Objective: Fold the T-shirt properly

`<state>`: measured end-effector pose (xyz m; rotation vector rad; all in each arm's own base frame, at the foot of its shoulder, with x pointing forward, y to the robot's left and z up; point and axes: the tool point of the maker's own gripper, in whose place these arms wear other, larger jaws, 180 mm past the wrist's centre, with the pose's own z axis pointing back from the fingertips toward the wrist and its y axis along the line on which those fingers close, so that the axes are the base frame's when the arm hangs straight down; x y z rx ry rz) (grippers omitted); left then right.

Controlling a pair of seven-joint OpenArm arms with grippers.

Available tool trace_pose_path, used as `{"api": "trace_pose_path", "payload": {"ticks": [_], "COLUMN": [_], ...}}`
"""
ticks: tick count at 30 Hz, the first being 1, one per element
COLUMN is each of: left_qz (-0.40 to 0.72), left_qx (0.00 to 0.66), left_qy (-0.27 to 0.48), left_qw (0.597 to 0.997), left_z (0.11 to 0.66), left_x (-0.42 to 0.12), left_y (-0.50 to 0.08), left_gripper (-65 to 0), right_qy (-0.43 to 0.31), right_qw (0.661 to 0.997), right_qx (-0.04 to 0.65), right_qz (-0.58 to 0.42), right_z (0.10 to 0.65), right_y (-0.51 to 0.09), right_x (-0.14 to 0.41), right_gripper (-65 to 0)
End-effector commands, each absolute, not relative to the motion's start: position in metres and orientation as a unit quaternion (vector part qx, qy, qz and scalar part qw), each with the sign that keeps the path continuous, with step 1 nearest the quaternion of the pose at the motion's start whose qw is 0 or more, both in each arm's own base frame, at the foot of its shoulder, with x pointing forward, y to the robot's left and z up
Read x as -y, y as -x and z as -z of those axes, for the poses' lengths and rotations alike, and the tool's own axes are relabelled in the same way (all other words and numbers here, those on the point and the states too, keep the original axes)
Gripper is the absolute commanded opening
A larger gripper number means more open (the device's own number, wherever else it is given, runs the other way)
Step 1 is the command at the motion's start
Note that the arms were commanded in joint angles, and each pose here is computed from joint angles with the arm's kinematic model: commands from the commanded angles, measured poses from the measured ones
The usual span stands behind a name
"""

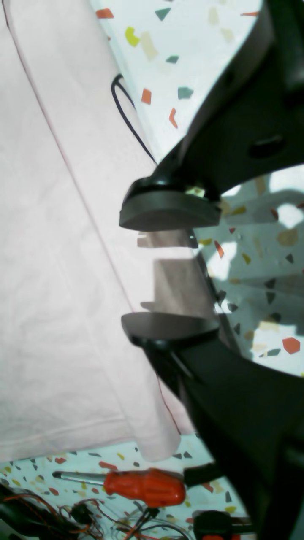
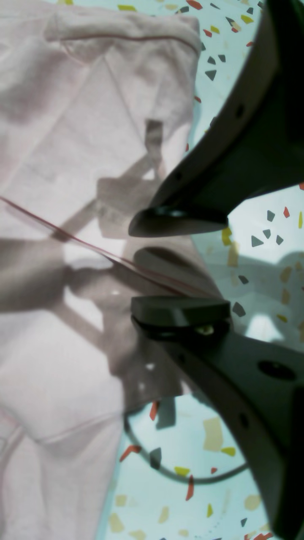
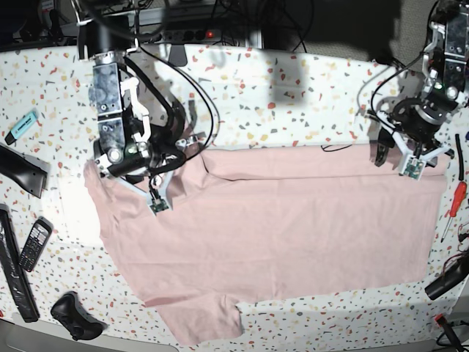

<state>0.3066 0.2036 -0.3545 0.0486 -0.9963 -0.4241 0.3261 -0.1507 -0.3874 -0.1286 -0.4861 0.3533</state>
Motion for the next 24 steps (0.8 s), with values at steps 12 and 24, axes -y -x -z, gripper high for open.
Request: {"api": "trace_pose_path", "payload": {"ticks": [12,24], "left_qz": [0.204,0.204], "left_qx": [0.495,0.496], "left_qy": [-0.029,-0.029], "left_qw": [0.844,0.844], "left_z": [0.341,0.341], "left_x": [-0.207,-0.207], "left_y": [-0.314,-0.314], "left_gripper": [-35.4,-35.4], "right_qy": [0.061,0.087], "right_qw": [0.95,0.952], "right_qx": [0.254,0.24], "right_qz": [-0.17,-0.169], "right_z": [0.38,0.386], "right_y": [-0.336,-0.335], "right_x": [0.151,0.162], "right_gripper": [-42.7,-42.8]}}
